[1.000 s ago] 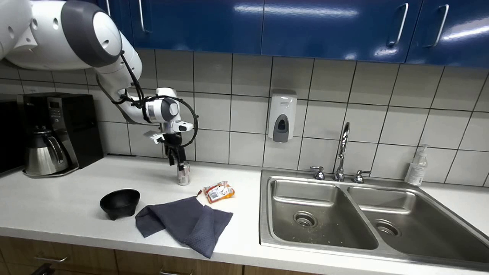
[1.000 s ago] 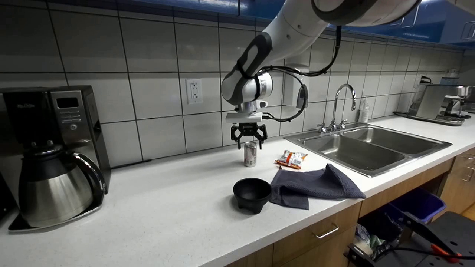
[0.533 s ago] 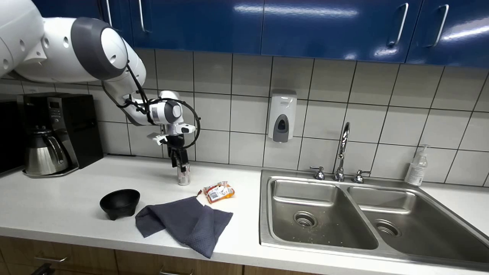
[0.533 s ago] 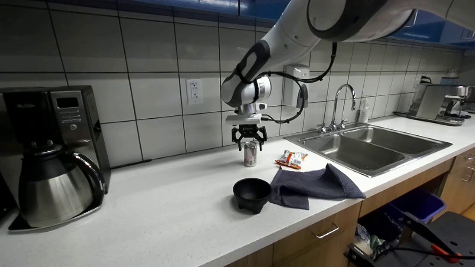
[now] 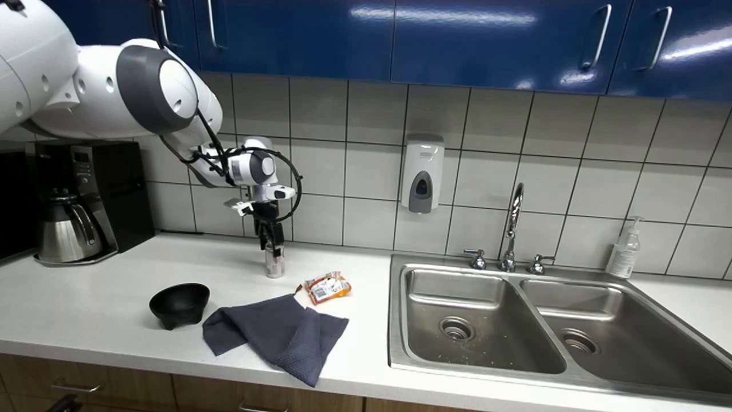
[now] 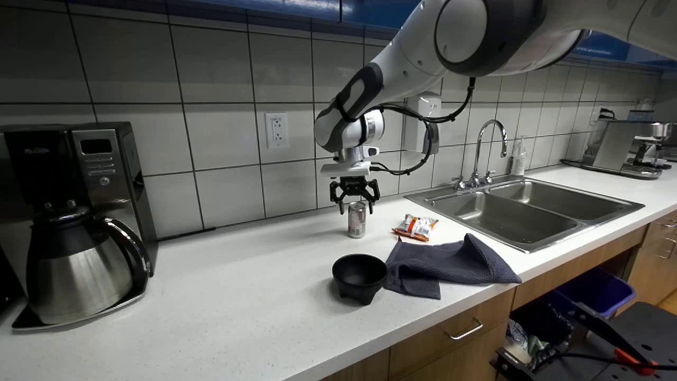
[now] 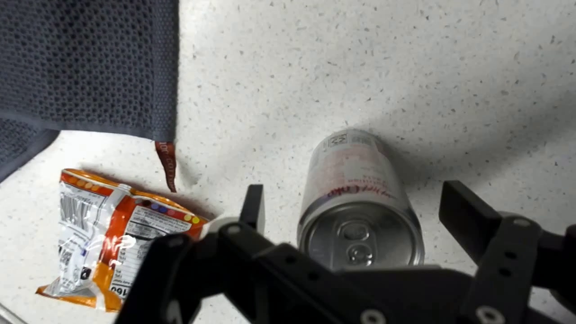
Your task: Put the can in the black bowl.
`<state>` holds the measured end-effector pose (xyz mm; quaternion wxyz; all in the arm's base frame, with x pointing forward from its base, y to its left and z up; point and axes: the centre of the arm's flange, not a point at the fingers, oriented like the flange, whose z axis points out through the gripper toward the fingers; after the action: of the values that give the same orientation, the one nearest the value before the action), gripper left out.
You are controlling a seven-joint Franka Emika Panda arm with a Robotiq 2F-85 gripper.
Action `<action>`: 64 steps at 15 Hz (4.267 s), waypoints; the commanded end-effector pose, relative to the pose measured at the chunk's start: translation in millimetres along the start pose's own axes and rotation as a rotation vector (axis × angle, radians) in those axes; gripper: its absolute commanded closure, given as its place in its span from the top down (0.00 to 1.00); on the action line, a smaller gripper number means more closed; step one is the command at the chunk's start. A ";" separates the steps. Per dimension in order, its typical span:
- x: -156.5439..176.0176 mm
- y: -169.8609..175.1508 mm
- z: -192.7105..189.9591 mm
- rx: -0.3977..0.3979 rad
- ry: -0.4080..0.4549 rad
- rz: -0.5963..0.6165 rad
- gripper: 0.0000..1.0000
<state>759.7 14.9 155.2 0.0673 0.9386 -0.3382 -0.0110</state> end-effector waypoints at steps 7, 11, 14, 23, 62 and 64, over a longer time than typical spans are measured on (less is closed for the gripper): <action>24.4 -10.2 7.7 -0.014 -0.039 0.044 1.00; 24.5 -10.9 6.6 -0.025 -0.048 0.042 1.00; 10.9 -1.8 10.6 -0.031 -0.027 0.018 1.00; 10.1 -1.8 14.7 -0.034 -0.030 0.017 1.00; -90.6 70.3 -104.6 0.159 0.155 0.017 0.39; -107.0 75.4 -107.6 0.157 0.161 -0.005 0.39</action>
<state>698.2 32.1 246.6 0.0149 0.9384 -0.3360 0.0793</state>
